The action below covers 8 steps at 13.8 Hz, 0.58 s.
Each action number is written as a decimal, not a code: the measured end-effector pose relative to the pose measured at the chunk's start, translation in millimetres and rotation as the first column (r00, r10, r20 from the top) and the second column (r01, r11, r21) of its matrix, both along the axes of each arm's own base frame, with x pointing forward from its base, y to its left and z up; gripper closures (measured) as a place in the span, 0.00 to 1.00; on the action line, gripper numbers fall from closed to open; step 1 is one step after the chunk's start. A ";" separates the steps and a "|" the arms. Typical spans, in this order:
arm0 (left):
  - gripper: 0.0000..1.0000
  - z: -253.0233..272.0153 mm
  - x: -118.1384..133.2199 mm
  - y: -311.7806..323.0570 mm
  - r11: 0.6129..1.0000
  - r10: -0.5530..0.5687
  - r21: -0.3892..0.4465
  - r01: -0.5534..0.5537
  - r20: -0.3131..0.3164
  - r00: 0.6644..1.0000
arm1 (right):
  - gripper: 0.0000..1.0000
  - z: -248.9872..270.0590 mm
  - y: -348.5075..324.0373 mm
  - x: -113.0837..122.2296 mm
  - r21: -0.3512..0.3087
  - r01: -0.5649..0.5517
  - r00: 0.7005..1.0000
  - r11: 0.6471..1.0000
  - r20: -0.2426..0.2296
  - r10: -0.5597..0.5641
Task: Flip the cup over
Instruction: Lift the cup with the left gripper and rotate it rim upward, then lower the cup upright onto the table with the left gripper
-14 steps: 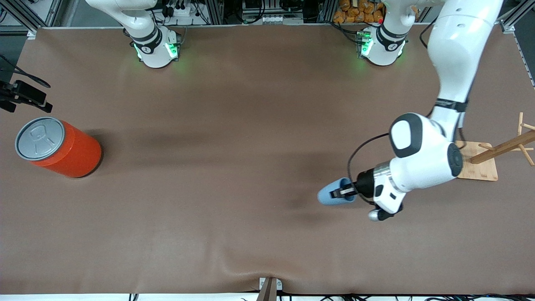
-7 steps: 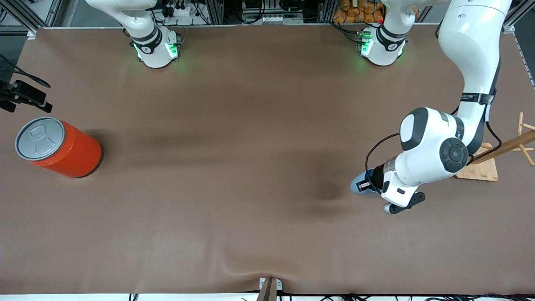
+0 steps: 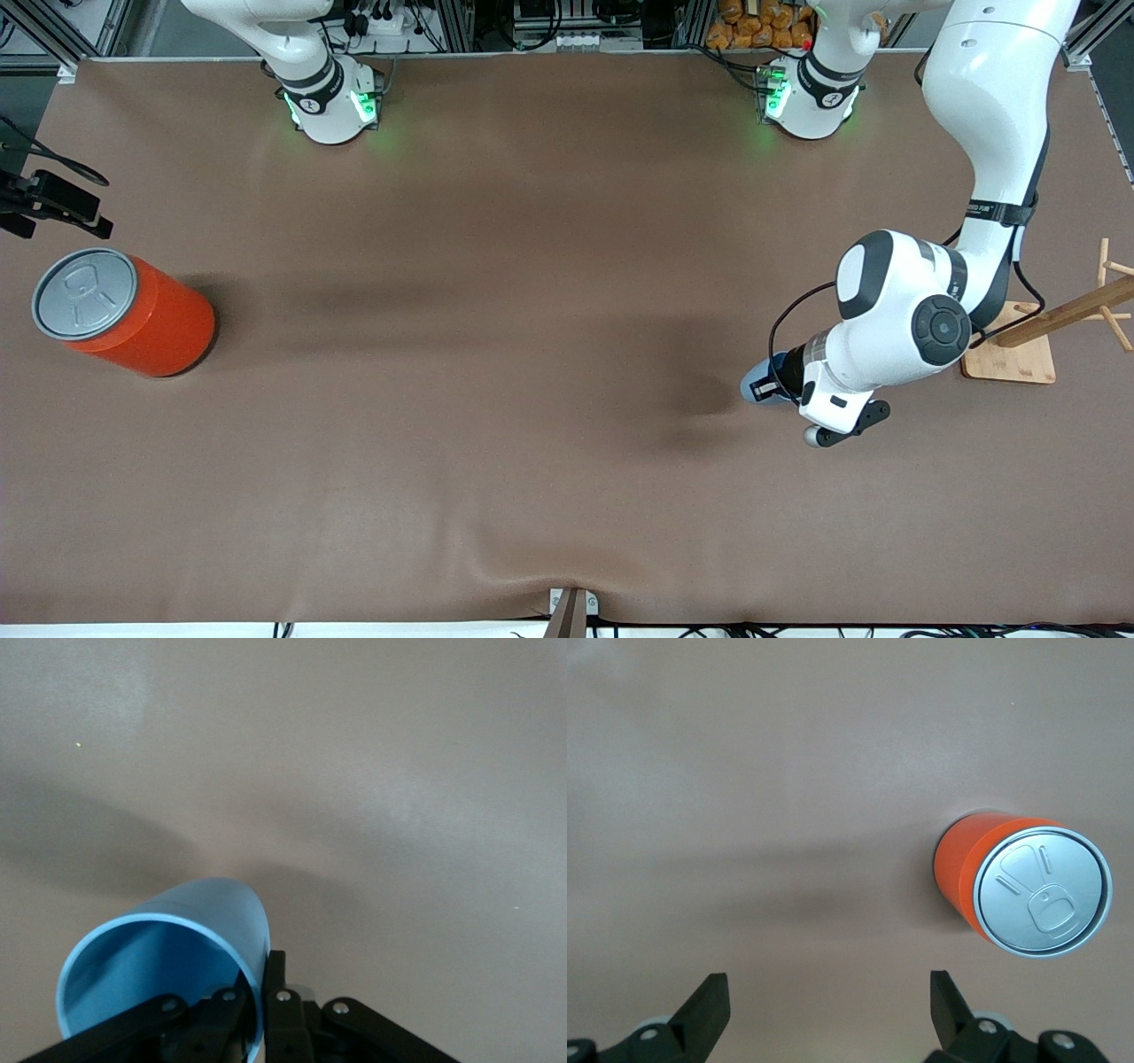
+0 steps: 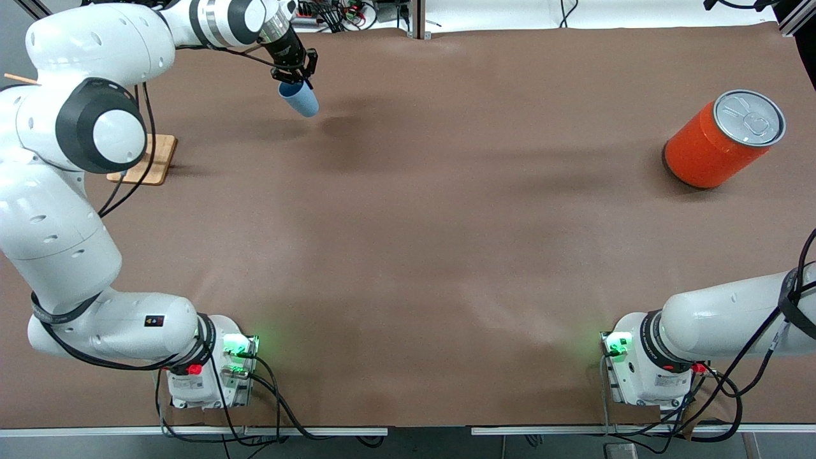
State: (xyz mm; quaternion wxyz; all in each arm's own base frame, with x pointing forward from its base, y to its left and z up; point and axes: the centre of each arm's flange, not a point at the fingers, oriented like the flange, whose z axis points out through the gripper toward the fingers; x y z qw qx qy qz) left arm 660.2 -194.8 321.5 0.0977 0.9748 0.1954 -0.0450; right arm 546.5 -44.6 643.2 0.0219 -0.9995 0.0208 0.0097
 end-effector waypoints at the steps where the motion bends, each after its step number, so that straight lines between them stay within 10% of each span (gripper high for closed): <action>1: 0.94 -2.3 -0.8 0.9 1.000 0.001 0.023 -0.001 0.002 1.000 | 0.00 0.0 0.0 0.0 0.000 0.000 1.000 1.000 0.000 0.000; 8: 0.94 -16.5 -7.6 -0.7 0.998 -0.011 0.067 0.010 0.018 1.000 | 0.00 -0.6 0.3 0.4 0.000 -0.001 1.000 1.000 -0.001 0.001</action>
